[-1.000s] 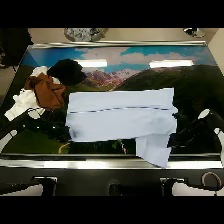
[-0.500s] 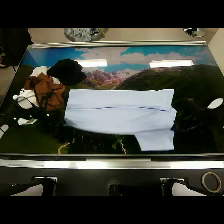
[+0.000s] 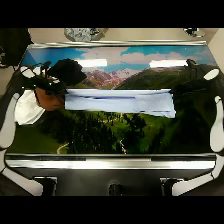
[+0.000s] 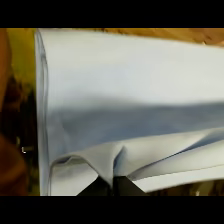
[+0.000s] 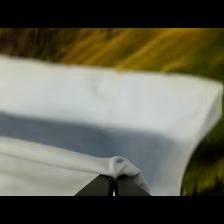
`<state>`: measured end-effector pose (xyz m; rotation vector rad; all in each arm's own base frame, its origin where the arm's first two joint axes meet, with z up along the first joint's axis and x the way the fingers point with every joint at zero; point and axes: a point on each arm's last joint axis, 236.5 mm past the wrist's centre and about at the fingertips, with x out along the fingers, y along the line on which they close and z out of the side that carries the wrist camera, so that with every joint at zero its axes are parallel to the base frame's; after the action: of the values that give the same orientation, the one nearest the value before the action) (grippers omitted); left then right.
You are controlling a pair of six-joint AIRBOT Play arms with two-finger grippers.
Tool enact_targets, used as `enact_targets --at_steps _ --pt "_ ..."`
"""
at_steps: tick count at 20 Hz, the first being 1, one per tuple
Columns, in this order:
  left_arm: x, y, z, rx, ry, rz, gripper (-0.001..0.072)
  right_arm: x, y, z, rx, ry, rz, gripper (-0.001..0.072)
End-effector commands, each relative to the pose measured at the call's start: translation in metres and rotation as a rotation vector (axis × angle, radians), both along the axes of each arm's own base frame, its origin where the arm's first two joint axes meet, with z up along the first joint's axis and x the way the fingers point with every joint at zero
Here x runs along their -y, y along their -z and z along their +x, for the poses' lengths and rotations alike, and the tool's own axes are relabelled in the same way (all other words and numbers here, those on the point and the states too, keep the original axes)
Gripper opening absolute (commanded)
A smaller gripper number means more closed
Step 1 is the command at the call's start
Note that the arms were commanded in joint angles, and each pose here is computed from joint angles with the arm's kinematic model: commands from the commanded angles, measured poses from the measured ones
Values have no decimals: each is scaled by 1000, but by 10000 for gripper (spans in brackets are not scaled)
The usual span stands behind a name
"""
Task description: Fold the shirts.
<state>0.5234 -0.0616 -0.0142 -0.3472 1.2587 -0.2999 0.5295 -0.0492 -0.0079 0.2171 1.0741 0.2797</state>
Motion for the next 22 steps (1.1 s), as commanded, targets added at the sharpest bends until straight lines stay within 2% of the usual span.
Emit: enact_targets --at_steps 1,2,3,4,5,6,7,9,10,11,14,15,21,22 --pt "12 38 21 -74 -5 -75 30 -10 36 27 -20 61 98 43" --pt "13 48 20 -96 -5 -81 32 -13 49 21 -65 47 112 43" --pt "15 56 17 -118 -2 -88 76 -16 59 15 -99 36 123 46" --pt "16 58 14 -133 3 -94 311 -17 63 14 -110 34 131 123" --pt "14 56 11 -143 7 -97 555 -17 59 14 -97 16 126 348" --pt "8 47 7 -151 14 -94 594 -13 45 11 -62 -62 94 652" --pt "1 35 5 -148 17 -94 592 -3 32 3 -41 -146 42 696" --pt "-16 -3 8 -87 1 -88 588 56 25 -25 -121 -128 -130 703" --pt "-22 -27 10 -34 -11 -81 588 79 29 -41 -184 -75 -148 703" --pt "-24 -50 10 14 -16 -74 588 88 36 -53 -228 -38 -94 702" --pt "-15 -118 3 152 -1 -56 587 55 54 -63 -254 9 268 707" --pt "-8 -139 -1 193 12 -53 587 46 63 -64 -266 15 321 707" --pt "62 -203 -34 318 152 -57 587 -17 85 -27 -235 27 374 698" --pt "75 -204 -37 317 178 -61 587 -24 86 -21 -234 44 371 637"
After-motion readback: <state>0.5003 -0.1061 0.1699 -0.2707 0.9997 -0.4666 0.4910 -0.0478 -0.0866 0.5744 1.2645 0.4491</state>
